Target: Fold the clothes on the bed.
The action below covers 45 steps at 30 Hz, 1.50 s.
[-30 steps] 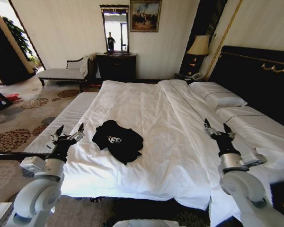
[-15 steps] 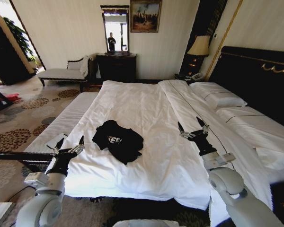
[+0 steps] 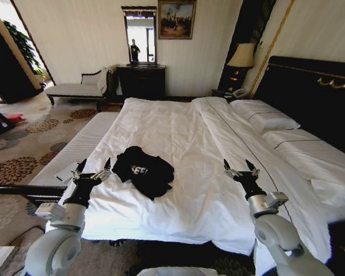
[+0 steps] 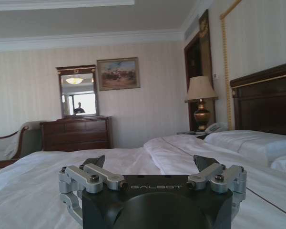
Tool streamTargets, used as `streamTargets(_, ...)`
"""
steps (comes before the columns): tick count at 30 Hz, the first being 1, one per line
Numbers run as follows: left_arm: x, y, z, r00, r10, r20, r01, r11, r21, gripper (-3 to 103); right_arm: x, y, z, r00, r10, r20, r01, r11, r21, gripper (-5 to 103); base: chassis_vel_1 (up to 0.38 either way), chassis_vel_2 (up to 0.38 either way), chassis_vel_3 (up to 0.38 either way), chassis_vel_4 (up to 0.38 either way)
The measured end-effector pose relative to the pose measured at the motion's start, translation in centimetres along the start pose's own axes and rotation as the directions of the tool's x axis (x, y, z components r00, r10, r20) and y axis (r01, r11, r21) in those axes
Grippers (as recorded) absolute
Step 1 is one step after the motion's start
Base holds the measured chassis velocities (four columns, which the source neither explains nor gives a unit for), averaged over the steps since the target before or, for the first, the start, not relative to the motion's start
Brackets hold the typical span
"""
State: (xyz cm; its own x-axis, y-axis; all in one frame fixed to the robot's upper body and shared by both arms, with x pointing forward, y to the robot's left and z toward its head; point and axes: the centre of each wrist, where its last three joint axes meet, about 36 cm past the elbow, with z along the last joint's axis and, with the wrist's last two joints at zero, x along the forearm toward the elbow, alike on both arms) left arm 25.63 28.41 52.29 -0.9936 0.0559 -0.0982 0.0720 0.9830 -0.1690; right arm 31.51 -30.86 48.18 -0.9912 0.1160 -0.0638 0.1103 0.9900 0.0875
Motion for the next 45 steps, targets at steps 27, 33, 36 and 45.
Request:
streamTargets(27,2.0,-1.4,0.4,0.993,-0.112,0.03,0.111,0.994,0.006,100,0.1,1.4,2.6,0.982,-0.012,0.187,0.017,1.0,-0.026,100,0.0,0.0,0.0,0.0)
streamTargets(33,2.4,-1.5,0.3,0.993,-0.114,0.029,0.115,0.993,-0.008,100,-0.1,1.4,3.1,0.984,0.019,0.177,-0.013,0.999,-0.036,100,0.0,0.0,0.0,0.0)
streamTargets(36,2.4,-1.6,0.3,0.993,-0.117,0.029,0.117,0.993,-0.01,100,-0.1,1.4,3.4,0.985,0.022,0.174,-0.017,0.999,-0.033,100,0.0,0.0,0.0,0.0)
streamTargets(45,2.6,-1.5,0.2,0.993,-0.118,0.028,0.119,0.993,-0.019,100,-0.1,1.8,3.6,0.984,0.025,0.174,-0.019,0.999,-0.033,100,0.0,0.0,0.0,0.0)
